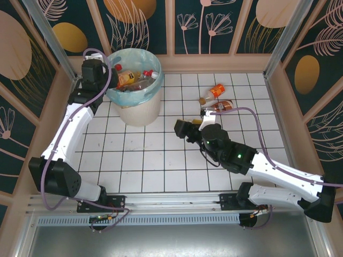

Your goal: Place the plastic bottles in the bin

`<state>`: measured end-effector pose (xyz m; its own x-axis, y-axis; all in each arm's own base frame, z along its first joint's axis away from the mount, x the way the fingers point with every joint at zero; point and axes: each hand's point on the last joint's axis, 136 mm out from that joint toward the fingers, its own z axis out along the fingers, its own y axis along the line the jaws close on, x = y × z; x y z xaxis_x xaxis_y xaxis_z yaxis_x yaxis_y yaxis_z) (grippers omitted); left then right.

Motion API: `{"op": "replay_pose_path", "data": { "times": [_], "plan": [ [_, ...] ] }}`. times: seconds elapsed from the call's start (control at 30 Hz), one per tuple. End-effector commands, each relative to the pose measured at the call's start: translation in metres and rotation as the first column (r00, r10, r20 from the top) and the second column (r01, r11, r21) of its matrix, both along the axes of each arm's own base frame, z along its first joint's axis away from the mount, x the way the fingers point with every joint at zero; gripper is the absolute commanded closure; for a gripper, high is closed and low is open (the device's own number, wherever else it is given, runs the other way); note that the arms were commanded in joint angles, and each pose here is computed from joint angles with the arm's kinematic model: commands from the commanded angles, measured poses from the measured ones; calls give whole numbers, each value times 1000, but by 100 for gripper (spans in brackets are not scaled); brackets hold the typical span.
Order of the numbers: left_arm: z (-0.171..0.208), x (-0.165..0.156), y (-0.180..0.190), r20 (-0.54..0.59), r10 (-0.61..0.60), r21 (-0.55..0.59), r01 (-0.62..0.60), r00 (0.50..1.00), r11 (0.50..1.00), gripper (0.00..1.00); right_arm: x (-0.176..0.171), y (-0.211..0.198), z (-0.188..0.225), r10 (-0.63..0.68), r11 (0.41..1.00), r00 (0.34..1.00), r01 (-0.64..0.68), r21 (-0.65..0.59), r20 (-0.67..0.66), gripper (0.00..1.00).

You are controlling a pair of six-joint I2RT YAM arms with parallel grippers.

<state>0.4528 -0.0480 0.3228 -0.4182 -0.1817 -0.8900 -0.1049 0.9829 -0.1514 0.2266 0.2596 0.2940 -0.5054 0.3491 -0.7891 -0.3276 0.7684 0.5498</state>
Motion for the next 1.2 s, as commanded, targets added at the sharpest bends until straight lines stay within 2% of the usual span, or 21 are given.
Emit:
{"op": "replay_pose_path", "data": {
  "times": [0.0, 0.1, 0.17, 0.23, 0.3, 0.43, 0.53, 0.63, 0.8, 0.9, 1.03, 1.17],
  "plan": [
    [4, -4, -7, -35, -44, 8, 44, 998, 999, 49, 4, 5, -2, -3, 1000, 1000, 3, 17, -6, 18],
    [30, 3, -14, -5, -73, -17, 73, 997, 997, 41, 4, 8, -3, 8, 1000, 1000, -8, 18, -10, 18],
    [48, 4, -17, 28, -84, -33, 85, 996, 996, 40, 4, 9, -4, 10, 1000, 1000, -10, 20, -17, 18],
    [57, 6, -19, 55, -84, -45, 87, 995, 995, 44, 3, 7, -5, 9, 1000, 1000, -8, 19, -19, 18],
    [49, 10, -22, 43, -94, -55, 96, 995, 994, 47, 3, 5, -6, 1, 1000, 1000, -1, 16, -19, 18],
    [8, 15, -28, -62, -118, -69, 114, 991, 991, 48, 10, 2, -12, -2, 1000, 999, 1, -18, -41, 18],
    [-10, 15, -30, -94, -132, -66, 127, 987, 990, 48, 23, -7, -28, -13, 996, 991, 1, -94, -131, 18],
    [-10, 17, -35, -116, -165, -59, 159, 980, 986, 48, 39, -18, -45, -10, 981, 976, -33, -191, -219, 17],
    [37, 17, -42, -27, -198, -82, 195, 980, 977, 46, 63, -45, -71, -48, 917, 964, -61, -394, -262, 14],
    [71, 10, -47, 63, -221, -115, 227, 973, 967, 46, 71, -48, -93, 10, 874, 957, -149, -462, -289, 11],
    [103, -9, -64, 153, -308, -173, 332, 939, 927, 44, 78, -46, -130, 79, 818, 926, -272, -506, -369, 9],
    [112, -39, -95, 198, -474, -231, 510, 858, 828, 42, 82, -51, -166, 83, 755, 905, -331, -566, -418, 7]
  ]
}}
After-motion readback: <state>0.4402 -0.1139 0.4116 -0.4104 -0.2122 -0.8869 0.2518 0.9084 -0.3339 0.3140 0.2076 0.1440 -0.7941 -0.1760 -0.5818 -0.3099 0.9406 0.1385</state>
